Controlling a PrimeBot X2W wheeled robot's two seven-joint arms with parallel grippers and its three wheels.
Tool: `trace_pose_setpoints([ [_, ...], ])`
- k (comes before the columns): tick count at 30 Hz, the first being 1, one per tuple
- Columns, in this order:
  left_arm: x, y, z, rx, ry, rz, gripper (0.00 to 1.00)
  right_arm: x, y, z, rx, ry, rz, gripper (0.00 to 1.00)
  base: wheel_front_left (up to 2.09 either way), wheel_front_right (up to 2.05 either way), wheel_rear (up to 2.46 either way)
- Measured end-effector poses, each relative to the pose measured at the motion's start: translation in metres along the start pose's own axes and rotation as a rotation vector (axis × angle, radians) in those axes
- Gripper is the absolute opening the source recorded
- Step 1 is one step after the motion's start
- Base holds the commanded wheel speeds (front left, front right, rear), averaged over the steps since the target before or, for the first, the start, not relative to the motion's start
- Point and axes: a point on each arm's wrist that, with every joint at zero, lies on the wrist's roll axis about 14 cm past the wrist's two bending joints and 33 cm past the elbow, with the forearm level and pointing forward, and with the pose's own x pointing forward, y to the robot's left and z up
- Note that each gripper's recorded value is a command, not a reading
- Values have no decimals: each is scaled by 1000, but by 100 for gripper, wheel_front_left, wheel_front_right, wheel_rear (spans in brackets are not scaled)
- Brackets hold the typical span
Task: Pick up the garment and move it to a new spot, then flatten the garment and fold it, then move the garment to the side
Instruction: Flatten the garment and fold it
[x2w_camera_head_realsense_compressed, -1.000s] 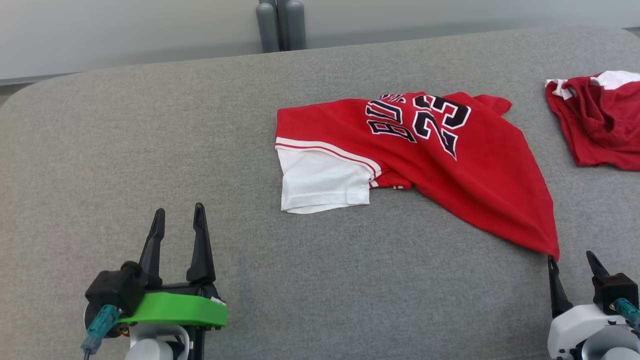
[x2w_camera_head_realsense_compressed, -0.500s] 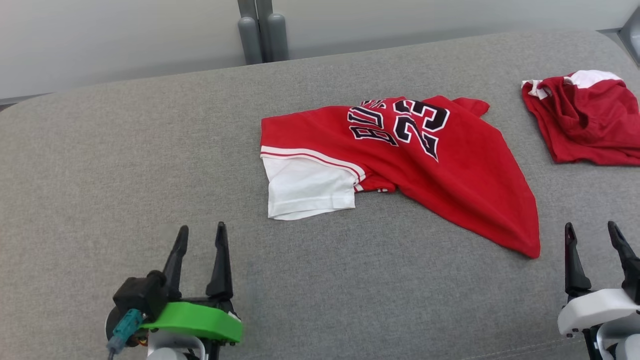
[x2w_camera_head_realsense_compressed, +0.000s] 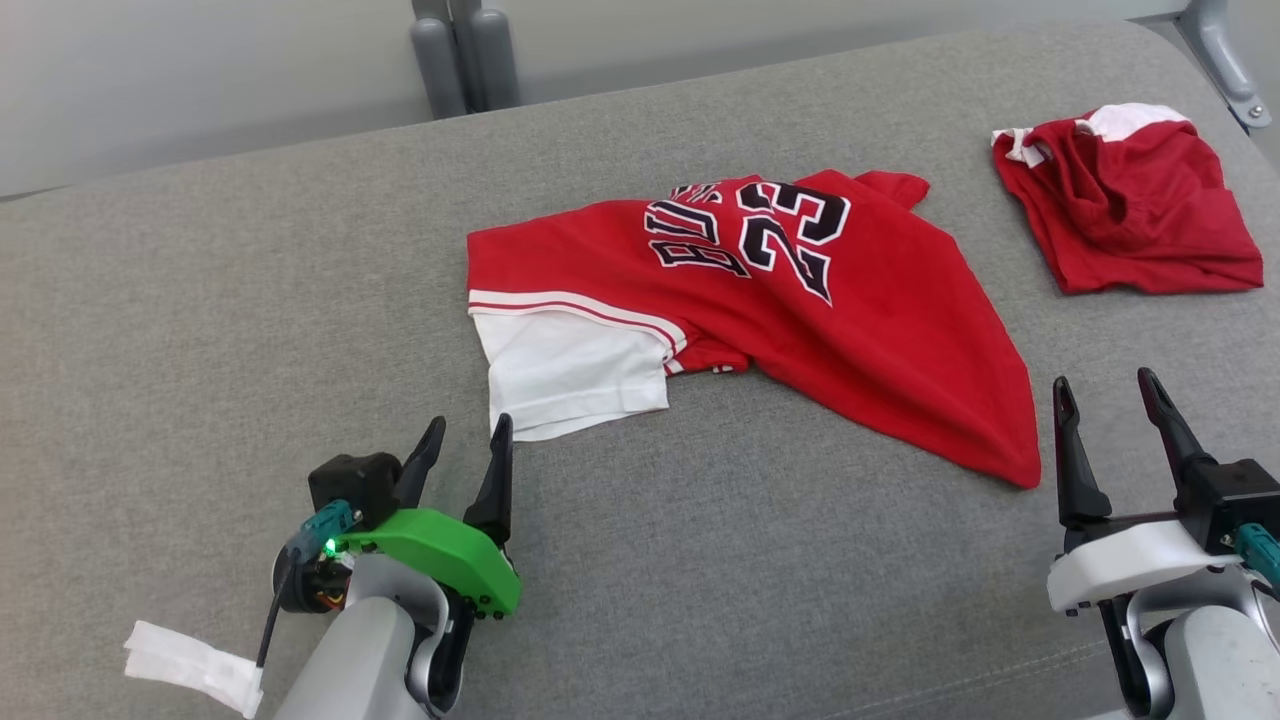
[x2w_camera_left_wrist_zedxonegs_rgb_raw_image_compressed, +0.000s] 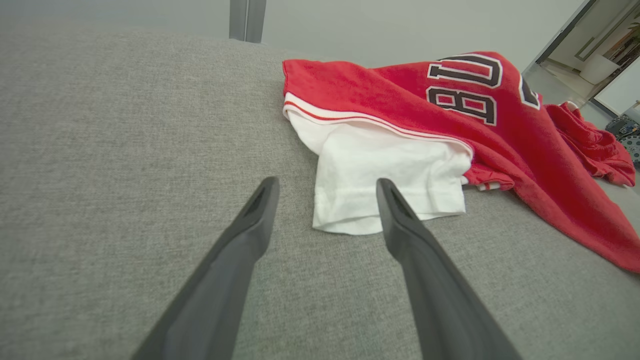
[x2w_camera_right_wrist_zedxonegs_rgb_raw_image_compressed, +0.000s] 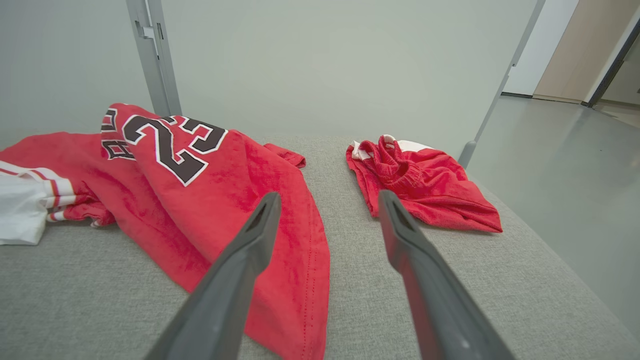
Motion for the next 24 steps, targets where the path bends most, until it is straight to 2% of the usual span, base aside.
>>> trace_pose_setpoints([
  [13,33,10,-37,-47,138,26,100,1,-12,-3,-2,11,-49,100,0,0,0],
  [14,35,8,-38,-49,141,20,64,1,-12,-2,-2,11,-50,100,0,0,0],
  [15,37,6,-38,-58,143,12,21,1,-12,-3,-2,11,-50,100,0,0,0],
  [16,37,4,-38,-65,143,5,0,2,-11,-3,-1,11,-50,100,0,0,0],
  [24,28,0,-29,-97,107,-16,0,9,-5,-1,0,-1,-33,100,0,0,0],
])
